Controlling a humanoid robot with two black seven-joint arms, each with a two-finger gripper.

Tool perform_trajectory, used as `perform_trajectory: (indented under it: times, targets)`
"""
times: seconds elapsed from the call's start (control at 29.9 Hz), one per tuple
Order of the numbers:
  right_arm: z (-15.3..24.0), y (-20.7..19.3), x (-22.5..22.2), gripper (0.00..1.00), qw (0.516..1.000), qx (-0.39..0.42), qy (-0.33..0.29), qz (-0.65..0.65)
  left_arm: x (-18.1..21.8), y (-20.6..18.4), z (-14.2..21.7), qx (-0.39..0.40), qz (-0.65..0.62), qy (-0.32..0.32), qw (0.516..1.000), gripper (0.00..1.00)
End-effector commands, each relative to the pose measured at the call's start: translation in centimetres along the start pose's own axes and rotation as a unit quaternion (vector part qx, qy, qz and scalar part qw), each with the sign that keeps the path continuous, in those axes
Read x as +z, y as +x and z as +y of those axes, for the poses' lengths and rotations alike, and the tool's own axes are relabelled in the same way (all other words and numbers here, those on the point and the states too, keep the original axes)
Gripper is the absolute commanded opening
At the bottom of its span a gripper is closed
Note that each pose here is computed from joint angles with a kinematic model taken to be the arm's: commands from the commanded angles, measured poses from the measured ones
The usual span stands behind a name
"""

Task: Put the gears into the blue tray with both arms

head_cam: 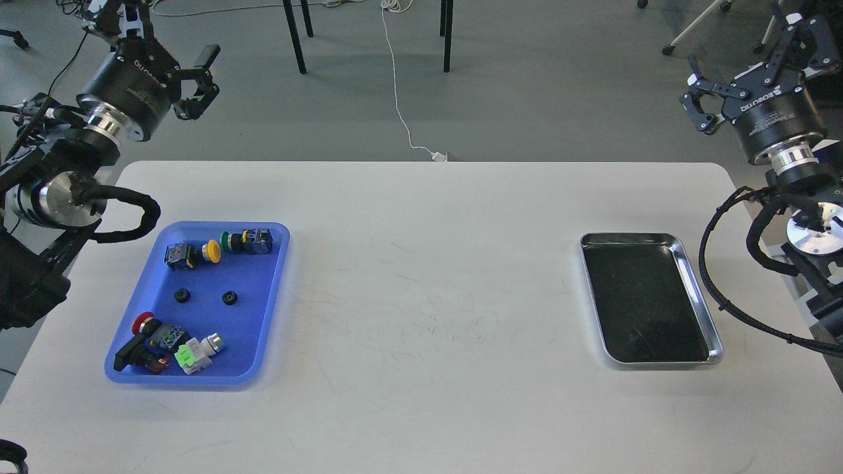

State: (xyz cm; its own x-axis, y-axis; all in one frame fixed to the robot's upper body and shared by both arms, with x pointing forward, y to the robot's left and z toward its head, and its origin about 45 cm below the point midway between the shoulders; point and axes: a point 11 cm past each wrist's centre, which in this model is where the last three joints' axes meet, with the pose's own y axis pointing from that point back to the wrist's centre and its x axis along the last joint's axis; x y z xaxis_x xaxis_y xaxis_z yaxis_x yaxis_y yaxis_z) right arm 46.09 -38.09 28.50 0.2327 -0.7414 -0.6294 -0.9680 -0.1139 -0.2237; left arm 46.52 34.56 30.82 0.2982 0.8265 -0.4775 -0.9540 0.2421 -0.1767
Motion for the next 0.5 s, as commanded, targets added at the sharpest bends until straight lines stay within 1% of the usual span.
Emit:
perform_trajectory:
  times: [0.0, 0.07, 0.2, 0.47]
  targets:
    - [-2.1, -0.1, 0.4, 0.99, 0.999, 0.017, -0.004, -0.032, -0.9, 2.1, 0.1, 0.036, 0.047, -0.014, 0.998, 0.98]
    - [-2.8, -0.1, 0.8, 0.99, 0.999, 0.021, -0.007, -0.040, -1.5, 3.1, 0.2, 0.054, 0.067, -0.018, 0.996, 0.98]
    - [-3.8, -0.3, 0.4, 0.99, 0.999, 0.023, 0.003, -0.042, -3.5, 3.6, 0.1, 0.060, 0.098, 0.011, 0.993, 0.98]
    - [-3.9, -0.9, 1.8, 0.99, 0.999, 0.017, -0.006, -0.047, -3.2, 3.3, -0.2, 0.062, 0.105, -0.005, 0.993, 0.98]
